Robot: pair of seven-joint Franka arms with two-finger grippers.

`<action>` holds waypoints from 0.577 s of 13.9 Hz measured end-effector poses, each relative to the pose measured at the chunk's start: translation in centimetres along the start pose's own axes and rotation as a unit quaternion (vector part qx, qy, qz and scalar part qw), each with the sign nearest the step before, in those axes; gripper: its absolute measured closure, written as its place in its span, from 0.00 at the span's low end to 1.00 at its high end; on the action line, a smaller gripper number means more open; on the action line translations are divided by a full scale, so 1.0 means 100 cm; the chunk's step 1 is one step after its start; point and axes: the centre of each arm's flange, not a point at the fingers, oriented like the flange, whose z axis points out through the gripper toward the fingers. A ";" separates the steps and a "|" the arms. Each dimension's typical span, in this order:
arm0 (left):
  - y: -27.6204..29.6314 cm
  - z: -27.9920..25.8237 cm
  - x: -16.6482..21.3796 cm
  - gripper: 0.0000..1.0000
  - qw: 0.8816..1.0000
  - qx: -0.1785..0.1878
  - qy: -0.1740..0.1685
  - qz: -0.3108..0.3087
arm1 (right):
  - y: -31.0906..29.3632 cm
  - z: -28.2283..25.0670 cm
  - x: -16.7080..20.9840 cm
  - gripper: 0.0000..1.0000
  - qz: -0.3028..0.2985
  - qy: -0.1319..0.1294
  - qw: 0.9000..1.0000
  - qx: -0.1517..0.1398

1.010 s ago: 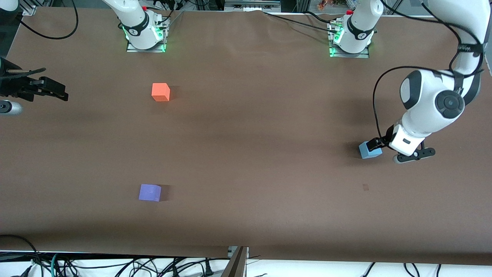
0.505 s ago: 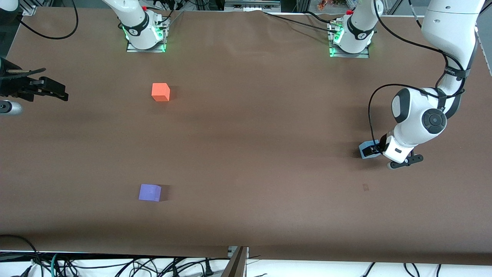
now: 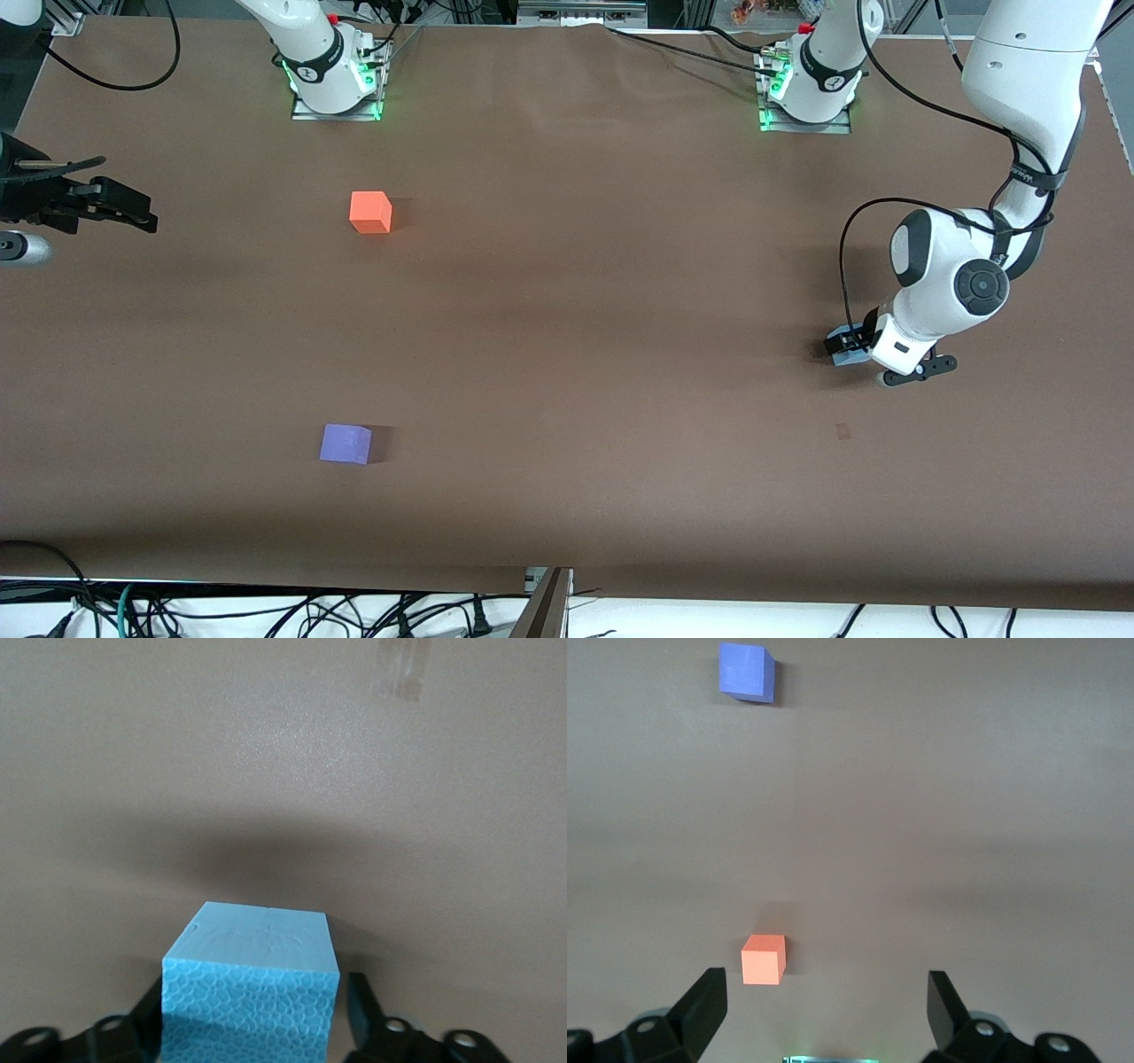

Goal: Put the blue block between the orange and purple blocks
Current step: 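Reach the left gripper down over the light-blue cube and grasp it, then carry the blue cube with the left gripper toward the right gripper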

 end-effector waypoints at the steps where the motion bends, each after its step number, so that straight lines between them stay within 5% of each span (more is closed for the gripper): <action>1: 0.000 0.000 0.000 0.31 1.000 0.000 0.000 0.000 | 0.000 0.000 0.000 0.00 0.000 0.000 1.000 0.000; 2: 0.000 -0.001 0.000 0.41 1.000 0.000 0.001 0.000 | 0.000 0.000 0.000 0.00 0.000 0.000 1.000 0.000; 5: 0.009 -0.001 -0.003 0.41 1.000 0.001 -0.008 0.008 | 0.000 0.000 0.000 0.00 0.000 0.000 1.000 0.000; 8: 0.076 -0.020 -0.016 0.41 0.997 0.001 -0.038 0.061 | 0.000 0.000 0.000 0.00 0.000 0.000 1.000 0.000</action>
